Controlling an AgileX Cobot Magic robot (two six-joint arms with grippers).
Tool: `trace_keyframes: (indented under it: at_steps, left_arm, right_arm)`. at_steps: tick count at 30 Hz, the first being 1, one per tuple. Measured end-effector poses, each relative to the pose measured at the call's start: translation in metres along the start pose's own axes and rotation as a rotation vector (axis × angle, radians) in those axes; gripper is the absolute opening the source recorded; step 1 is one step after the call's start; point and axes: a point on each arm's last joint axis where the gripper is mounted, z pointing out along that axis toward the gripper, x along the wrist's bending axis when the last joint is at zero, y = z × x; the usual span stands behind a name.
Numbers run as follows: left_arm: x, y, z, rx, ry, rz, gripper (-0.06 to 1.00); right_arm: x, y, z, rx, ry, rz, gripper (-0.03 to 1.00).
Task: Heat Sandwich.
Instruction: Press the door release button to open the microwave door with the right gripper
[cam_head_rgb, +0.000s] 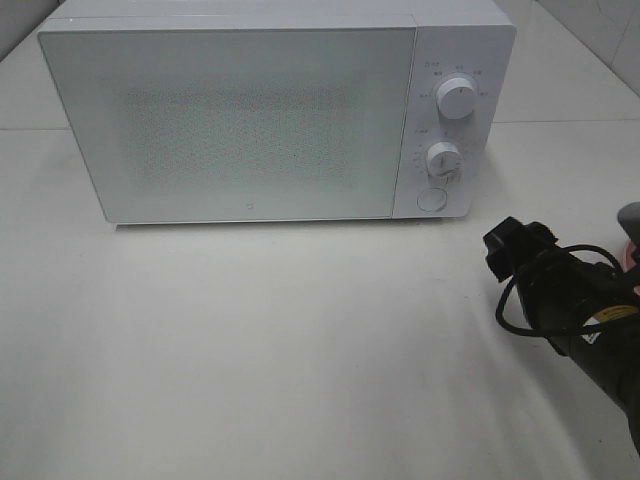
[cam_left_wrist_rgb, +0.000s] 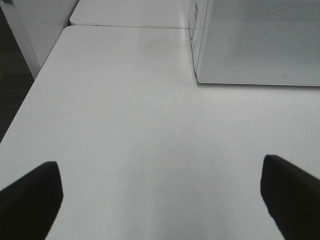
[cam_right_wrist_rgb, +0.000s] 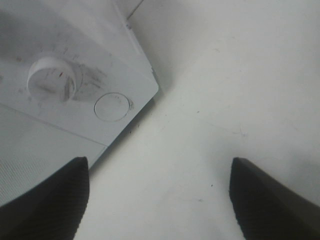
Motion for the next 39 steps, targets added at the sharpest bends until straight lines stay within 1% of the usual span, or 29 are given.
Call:
trace_keyframes:
  at_steps: [1, 4, 5, 6, 10, 11, 12, 15, 16, 17, 19, 20, 23, 25, 33, 38, 39]
  left_arm:
    - [0.0, 0.0, 0.0, 0.0, 0.0, 0.0, 0.99]
    - [0.0, 0.0, 0.0, 0.0, 0.0, 0.0, 0.99]
    - [0.0, 0.0, 0.0, 0.0, 0.0, 0.0, 0.99]
    - [0.0, 0.0, 0.0, 0.0, 0.0, 0.0, 0.99]
    - [0.0, 0.0, 0.0, 0.0, 0.0, 0.0, 0.99]
    - [0.0, 0.0, 0.0, 0.0, 0.0, 0.0, 0.99]
    - [0.0, 0.0, 0.0, 0.0, 0.0, 0.0, 0.99]
    - [0.0, 0.0, 0.0, 0.0, 0.0, 0.0, 0.99]
    - [0.0, 0.0, 0.0, 0.0, 0.0, 0.0, 0.99]
    - [0.0, 0.0, 0.0, 0.0, 0.0, 0.0, 0.99]
    - [0.0, 0.0, 0.0, 0.0, 0.0, 0.0, 0.99]
    - [0.0, 0.0, 0.0, 0.0, 0.0, 0.0, 0.99]
    - [0.0, 0.0, 0.0, 0.0, 0.0, 0.0, 0.99]
    - [0.0, 0.0, 0.0, 0.0, 0.0, 0.0, 0.99]
    - [0.0, 0.0, 0.0, 0.0, 0.0, 0.0, 0.99]
    - [0.0, 0.0, 0.0, 0.0, 0.0, 0.0, 0.99]
    - [0.0, 0.0, 0.0, 0.0, 0.0, 0.0, 0.99]
  right_arm:
    - [-0.001, 0.001, 0.0, -0.012, -0.009, 0.135, 0.76]
    - [-0.001, 0.002, 0.0, -0.02, -0.013, 0.3, 0.75]
    - [-0.001, 0.002, 0.0, -0.02, -0.013, 0.3, 0.75]
    - [-0.001, 0.002, 0.0, -0.021, -0.012, 0.387, 0.74]
    - [-0.001, 0.002, 0.0, -0.021, -0.01, 0.548, 0.6]
    - [-0.001, 0.002, 0.0, -0.021, -0.01, 0.548, 0.6]
    - [-0.001, 0.002, 0.0, -0.021, -0.01, 0.57, 0.51]
    - [-0.001, 0.001, 0.0, -0.019, -0.007, 0.627, 0.3]
    - [-0.001, 0.001, 0.0, -0.019, -0.007, 0.627, 0.3]
    - [-0.001, 0.001, 0.0, -0.015, -0.006, 0.632, 0.15]
    - [0.0, 0.001, 0.0, -0.007, -0.002, 0.643, 0.07]
    - [0.0, 0.0, 0.0, 0.001, 0.002, 0.646, 0.05]
    - [0.001, 0.0, 0.0, 0.007, 0.005, 0.648, 0.02]
    - [0.001, -0.001, 0.0, 0.01, 0.006, 0.665, 0.02]
    - [0.003, -0.002, 0.001, 0.023, 0.015, 0.663, 0.02]
    - [0.018, -0.004, 0.009, 0.054, 0.076, 0.667, 0.02]
    - [0.026, -0.005, 0.014, 0.063, 0.105, 0.67, 0.02]
